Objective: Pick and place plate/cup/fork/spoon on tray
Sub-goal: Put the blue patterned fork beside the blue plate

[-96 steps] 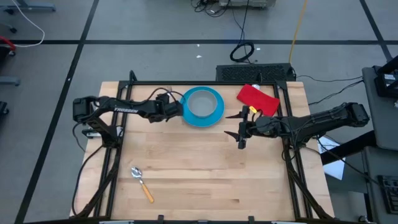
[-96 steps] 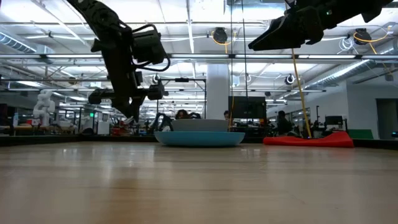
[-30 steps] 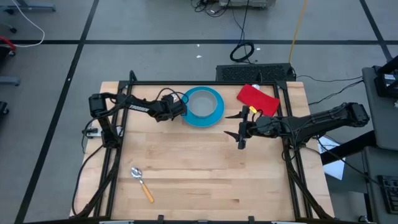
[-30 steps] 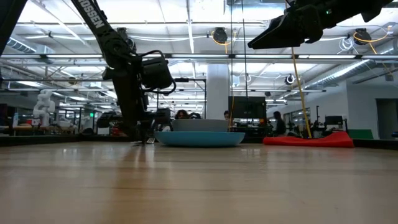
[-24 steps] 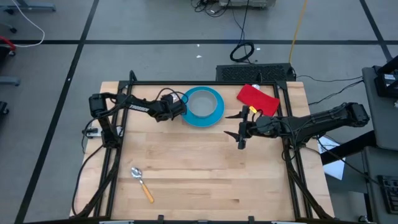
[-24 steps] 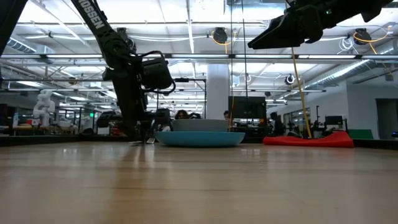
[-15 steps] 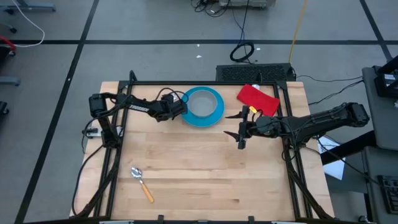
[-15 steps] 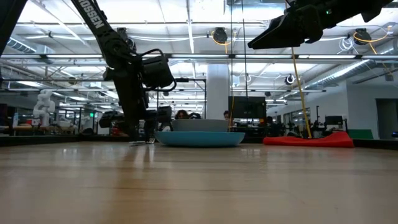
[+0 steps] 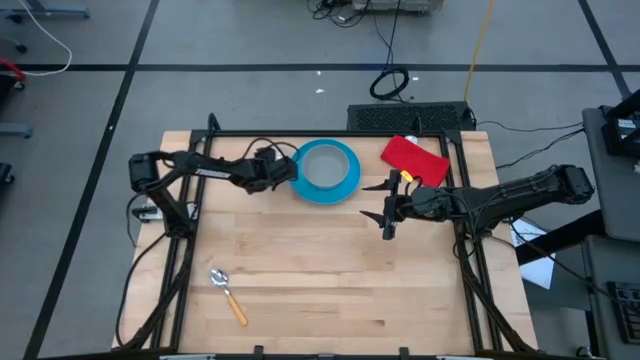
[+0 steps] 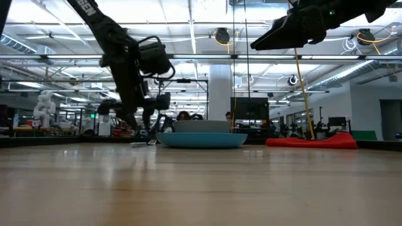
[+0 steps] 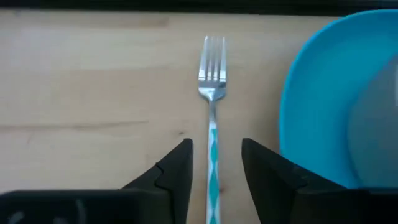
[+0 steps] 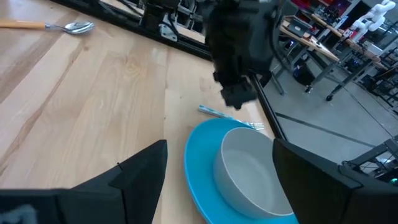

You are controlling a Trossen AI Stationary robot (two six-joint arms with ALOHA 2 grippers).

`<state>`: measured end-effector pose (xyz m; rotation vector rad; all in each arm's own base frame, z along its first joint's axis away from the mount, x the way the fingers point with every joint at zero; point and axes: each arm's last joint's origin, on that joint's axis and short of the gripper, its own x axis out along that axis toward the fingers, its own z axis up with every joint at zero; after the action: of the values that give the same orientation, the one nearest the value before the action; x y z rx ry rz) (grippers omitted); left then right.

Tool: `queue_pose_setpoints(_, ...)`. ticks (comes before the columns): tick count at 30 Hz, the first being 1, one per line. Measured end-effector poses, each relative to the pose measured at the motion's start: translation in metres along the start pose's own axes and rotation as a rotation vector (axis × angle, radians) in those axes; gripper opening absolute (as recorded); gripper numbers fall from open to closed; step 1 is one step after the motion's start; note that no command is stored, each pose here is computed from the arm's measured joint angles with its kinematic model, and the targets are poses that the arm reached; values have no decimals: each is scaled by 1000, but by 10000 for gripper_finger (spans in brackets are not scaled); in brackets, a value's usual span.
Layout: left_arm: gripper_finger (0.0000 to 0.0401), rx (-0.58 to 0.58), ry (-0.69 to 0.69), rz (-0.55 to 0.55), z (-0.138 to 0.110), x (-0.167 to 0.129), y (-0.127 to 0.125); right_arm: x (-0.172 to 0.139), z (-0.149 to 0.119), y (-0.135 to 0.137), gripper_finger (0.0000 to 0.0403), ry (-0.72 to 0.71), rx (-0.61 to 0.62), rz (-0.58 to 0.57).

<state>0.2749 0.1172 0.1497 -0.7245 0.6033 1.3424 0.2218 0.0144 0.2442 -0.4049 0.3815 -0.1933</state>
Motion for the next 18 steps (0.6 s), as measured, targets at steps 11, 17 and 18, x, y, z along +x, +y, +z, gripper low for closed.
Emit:
queue_pose_setpoints(11,76,155,113,80,-12,-26,15,0,1,0,279,-11,6,-4)
queue_pose_setpoints(17,49,167,119,78,-19,-19,10,0,2,-1,279,-18,11,-6)
queue_pose_setpoints(18,46,172,125,86,-20,-18,10,0,2,-1,279,-18,11,-6)
